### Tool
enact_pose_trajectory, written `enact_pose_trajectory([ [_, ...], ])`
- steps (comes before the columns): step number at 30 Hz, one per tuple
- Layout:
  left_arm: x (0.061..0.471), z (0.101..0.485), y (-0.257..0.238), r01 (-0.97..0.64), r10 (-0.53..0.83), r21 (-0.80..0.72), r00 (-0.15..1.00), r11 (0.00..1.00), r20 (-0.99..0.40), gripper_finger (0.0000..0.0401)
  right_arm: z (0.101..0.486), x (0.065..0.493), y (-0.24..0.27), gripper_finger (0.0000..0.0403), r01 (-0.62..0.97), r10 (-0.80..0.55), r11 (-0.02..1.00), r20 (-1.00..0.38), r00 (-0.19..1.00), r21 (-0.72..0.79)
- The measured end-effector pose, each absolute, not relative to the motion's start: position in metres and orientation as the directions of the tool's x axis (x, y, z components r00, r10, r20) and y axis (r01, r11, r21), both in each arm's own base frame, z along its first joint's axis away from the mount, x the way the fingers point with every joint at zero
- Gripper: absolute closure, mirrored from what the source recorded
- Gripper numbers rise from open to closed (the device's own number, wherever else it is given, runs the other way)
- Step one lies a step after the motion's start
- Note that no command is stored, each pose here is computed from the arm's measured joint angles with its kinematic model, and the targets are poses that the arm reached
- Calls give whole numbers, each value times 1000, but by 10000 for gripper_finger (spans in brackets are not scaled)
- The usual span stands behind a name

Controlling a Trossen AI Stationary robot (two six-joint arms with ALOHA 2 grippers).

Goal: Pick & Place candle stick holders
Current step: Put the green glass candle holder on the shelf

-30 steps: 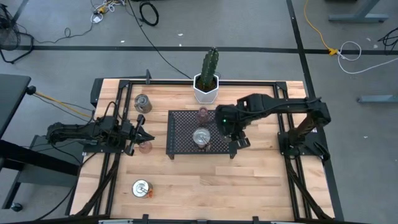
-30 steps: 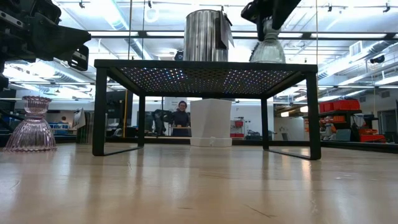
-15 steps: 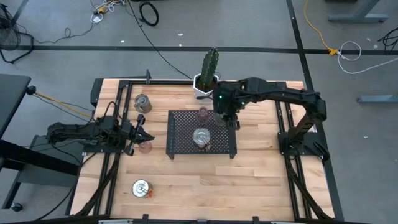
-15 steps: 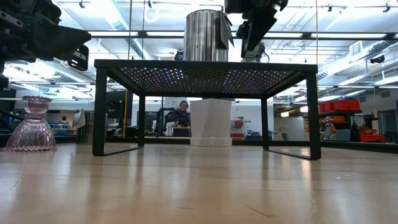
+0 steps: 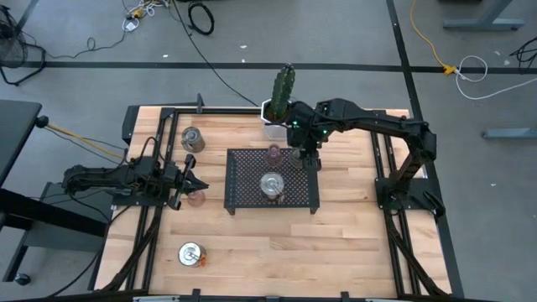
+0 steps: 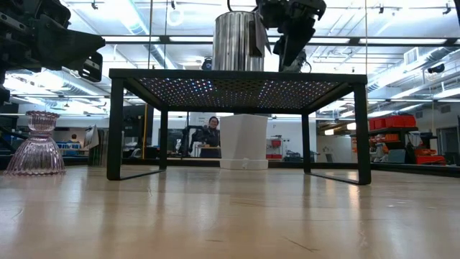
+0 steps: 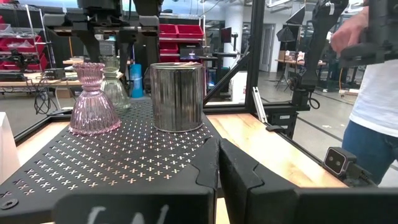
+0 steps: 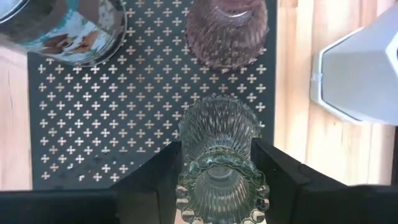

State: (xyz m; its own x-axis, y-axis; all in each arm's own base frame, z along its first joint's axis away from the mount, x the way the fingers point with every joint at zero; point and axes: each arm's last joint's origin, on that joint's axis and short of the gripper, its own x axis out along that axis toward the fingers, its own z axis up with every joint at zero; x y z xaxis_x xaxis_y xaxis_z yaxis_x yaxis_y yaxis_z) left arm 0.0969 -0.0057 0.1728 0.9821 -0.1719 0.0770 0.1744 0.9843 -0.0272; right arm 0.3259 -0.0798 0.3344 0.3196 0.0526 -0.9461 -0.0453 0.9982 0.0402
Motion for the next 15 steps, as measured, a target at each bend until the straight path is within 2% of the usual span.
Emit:
enact_pose_trajectory([
  [15,97,173,-6,174,-172,-27,982,984,77,383,335,325,-87,236,-29,66,998,-941,333,60],
])
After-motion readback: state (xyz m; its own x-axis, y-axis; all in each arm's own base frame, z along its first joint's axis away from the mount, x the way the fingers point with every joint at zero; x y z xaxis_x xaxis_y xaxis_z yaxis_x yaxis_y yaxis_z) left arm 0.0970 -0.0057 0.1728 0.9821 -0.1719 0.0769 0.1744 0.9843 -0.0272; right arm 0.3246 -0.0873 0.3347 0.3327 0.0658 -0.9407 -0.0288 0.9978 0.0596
